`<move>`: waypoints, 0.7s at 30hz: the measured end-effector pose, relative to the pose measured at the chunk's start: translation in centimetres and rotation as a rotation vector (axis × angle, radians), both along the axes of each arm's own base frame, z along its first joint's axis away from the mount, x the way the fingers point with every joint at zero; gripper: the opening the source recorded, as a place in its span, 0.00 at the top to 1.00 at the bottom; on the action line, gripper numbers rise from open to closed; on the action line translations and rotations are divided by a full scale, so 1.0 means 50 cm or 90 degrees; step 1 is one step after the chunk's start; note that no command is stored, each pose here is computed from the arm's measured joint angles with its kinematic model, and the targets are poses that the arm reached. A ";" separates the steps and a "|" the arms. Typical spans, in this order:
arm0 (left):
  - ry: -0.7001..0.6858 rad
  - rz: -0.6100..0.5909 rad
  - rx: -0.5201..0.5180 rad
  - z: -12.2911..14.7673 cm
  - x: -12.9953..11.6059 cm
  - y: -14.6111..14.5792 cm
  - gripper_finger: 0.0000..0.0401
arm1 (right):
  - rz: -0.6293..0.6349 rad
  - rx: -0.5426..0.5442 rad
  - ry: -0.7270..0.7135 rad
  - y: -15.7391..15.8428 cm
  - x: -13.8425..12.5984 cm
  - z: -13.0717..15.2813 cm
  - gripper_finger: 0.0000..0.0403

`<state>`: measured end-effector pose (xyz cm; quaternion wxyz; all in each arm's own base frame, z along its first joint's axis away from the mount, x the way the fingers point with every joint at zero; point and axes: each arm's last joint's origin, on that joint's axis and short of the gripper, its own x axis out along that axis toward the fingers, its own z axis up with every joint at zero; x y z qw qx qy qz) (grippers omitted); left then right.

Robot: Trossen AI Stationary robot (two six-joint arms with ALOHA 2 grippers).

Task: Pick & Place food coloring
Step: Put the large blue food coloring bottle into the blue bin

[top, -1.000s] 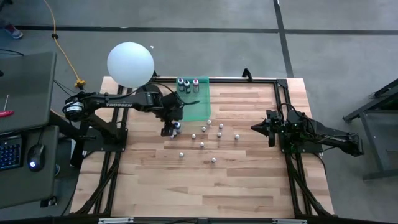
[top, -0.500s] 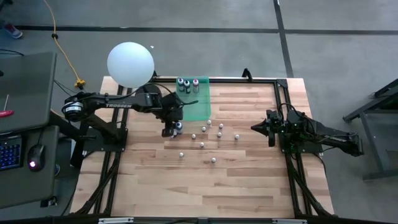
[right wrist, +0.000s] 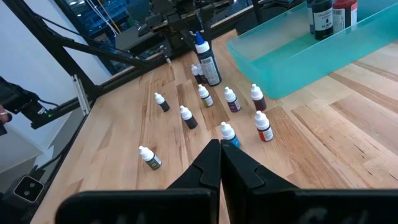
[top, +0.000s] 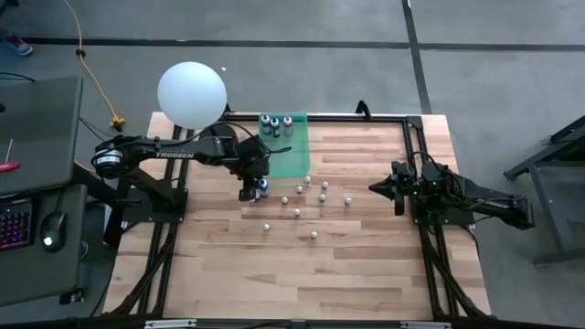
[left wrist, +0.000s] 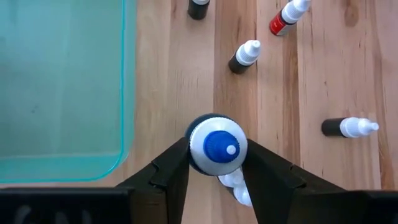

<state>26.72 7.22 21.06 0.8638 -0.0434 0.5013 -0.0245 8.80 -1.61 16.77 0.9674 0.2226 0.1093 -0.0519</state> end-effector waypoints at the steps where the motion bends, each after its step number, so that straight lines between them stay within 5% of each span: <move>1: 0.000 0.001 0.000 0.001 0.000 0.000 0.66 | 0.000 0.000 0.000 0.000 0.000 0.000 1.00; 21: -0.101 0.076 -0.005 0.147 0.047 0.015 0.72 | 0.000 -0.001 0.000 0.000 0.000 0.000 1.00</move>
